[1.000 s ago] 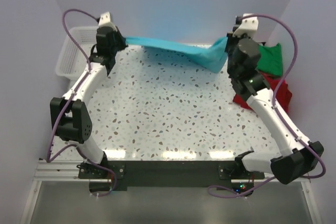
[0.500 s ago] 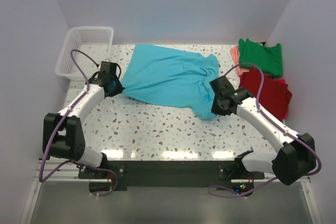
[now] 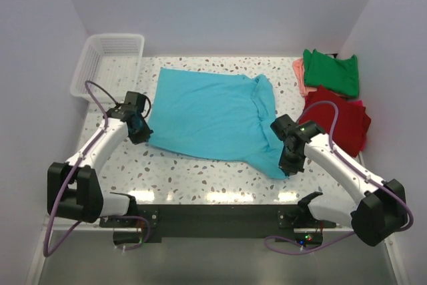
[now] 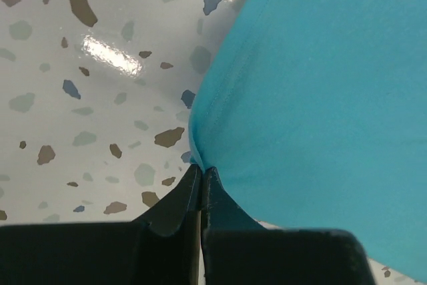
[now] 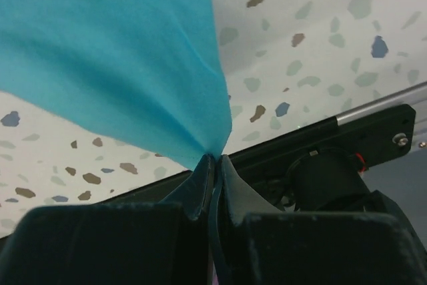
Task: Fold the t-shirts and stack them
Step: Flatten the tshirt out
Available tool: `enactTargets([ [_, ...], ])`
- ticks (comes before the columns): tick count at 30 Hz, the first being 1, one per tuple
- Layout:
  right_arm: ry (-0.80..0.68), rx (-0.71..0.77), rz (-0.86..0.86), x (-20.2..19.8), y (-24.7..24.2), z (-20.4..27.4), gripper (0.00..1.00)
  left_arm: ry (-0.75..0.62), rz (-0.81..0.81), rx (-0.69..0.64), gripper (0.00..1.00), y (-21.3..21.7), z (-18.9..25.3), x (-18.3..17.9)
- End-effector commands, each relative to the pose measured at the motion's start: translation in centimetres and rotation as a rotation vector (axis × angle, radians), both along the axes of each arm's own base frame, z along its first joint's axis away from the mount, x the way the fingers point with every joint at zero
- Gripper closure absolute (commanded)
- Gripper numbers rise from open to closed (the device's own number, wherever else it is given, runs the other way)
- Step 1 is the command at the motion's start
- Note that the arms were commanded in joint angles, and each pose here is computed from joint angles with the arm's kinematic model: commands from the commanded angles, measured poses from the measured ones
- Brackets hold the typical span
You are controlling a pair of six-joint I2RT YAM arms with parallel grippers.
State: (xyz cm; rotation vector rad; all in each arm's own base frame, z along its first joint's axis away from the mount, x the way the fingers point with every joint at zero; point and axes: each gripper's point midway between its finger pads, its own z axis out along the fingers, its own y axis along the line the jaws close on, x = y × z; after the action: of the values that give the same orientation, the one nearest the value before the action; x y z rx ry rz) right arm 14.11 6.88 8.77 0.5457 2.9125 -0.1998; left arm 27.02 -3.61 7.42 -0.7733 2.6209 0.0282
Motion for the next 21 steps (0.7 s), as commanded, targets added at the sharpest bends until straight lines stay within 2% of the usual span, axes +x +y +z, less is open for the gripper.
enactTargets([
  [1, 0.004, -0.152, -0.129, -1.8, -3.2, 0.8, 1.00, -0.004, 0.071, 0.038, 1.00, 1.3, 1.6, -1.7],
  [6, -0.062, -0.162, -0.202, -1.4, -3.6, 1.6, 1.00, -0.027, 0.059, 0.034, 1.00, 1.2, 2.8, -1.3],
  [11, 0.049, -0.169, -0.171, -3.1, -3.5, -0.5, 1.00, 0.041, 0.038, 0.044, 1.00, 1.2, 1.4, -2.2],
  [14, 0.120, -0.160, -0.147, -4.1, -3.2, -1.6, 1.00, 0.092, 0.042, 0.050, 0.95, 1.4, 0.2, -3.6],
  [16, 0.134, -0.158, -0.133, -4.3, -3.2, -1.6, 1.00, 0.121, 0.046, 0.055, 0.87, 1.5, -0.3, -4.3],
  [18, 0.116, -0.149, -0.134, -4.0, -3.1, -0.9, 0.88, 0.134, 0.054, 0.063, 0.78, 1.7, -0.4, -4.7],
  [19, 0.088, -0.142, -0.133, -3.6, -3.0, -0.4, 0.78, 0.130, 0.055, 0.068, 0.76, 1.8, -0.2, -4.6],
  [20, 0.053, -0.153, -0.132, -2.9, -3.2, 0.2, 0.73, 0.127, 0.060, 0.071, 0.73, 1.9, 0.0, -4.6],
  [21, 0.002, -0.147, -0.133, -1.7, -3.0, 1.4, 0.70, 0.121, 0.063, 0.076, 0.67, 2.0, 0.1, -4.4],
])
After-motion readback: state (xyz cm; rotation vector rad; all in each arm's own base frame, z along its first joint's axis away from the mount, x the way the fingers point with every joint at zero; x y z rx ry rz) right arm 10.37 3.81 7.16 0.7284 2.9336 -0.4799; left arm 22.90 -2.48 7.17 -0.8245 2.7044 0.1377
